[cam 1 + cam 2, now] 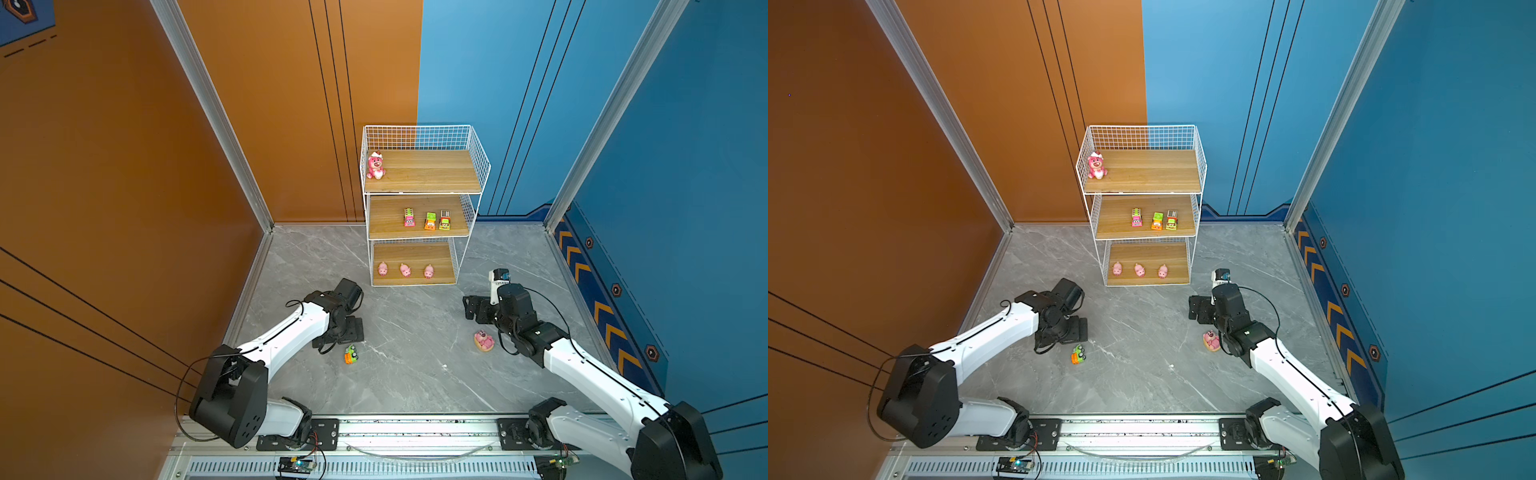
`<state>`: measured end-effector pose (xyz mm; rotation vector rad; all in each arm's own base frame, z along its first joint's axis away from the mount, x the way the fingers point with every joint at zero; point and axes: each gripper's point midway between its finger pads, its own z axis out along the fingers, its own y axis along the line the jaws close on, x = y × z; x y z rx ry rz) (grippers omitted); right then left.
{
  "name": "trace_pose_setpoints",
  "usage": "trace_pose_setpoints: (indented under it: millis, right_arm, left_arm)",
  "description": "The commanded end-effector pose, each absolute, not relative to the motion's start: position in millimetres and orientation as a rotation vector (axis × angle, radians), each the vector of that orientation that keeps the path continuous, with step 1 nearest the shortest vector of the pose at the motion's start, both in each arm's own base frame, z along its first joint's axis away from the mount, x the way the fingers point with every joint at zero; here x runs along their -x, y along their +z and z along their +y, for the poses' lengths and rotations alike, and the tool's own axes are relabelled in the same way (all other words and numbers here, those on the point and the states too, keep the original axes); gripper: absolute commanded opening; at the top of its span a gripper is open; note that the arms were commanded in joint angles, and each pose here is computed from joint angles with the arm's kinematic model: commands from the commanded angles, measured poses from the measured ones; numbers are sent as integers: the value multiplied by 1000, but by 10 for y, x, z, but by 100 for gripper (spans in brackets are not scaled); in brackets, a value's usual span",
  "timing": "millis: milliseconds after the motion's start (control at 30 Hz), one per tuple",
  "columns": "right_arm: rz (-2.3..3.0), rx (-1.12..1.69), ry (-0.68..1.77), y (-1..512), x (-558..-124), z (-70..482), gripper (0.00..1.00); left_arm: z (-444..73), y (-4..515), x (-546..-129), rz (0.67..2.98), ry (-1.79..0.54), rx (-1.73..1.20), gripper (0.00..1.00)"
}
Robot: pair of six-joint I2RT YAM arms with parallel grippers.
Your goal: Place and organize the plastic toys onto the shelf
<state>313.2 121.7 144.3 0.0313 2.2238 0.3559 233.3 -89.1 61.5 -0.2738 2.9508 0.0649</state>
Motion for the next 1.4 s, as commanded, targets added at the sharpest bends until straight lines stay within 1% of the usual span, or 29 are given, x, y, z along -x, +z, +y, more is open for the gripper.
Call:
trace_pose_setpoints:
  millis: [0, 267, 367, 400, 600, 933, 1067, 1367]
  right_arm:
    - [2290, -30, 390, 1261, -3041, 1236, 94]
    - [2343, -14, 434, 1126, -3024, 1307, 93]
    - [2353, -9, 442, 1100, -3017, 1323, 93]
    - [2351, -10, 443, 1107, -3018, 1323, 93]
    - [2355, -15, 444, 1101, -3013, 1321, 92]
    - [2356, -21, 454, 1115, -3016, 1333, 91]
    - [2351, -24, 453, 1131, -3011, 1326, 91]
    - [2337, -33, 446, 1187, -2978, 1287, 91]
  left_arm:
    - [-858, 493, -2205, 2988, 155, 303, 95]
    - [-1041, 387, -2234, 2993, 85, 290, 88]
    - [-1072, 346, -2238, 2995, 62, 295, 87]
    - [-1082, 332, -2241, 2993, 51, 300, 82]
    - [-1147, 277, -2248, 2994, 0, 301, 74]
    - [-1241, 251, -2210, 2994, -54, 284, 67]
    - [-1296, 246, -2193, 2993, -64, 255, 61]
    - [-1686, 282, -2262, 2963, -181, 92, 48]
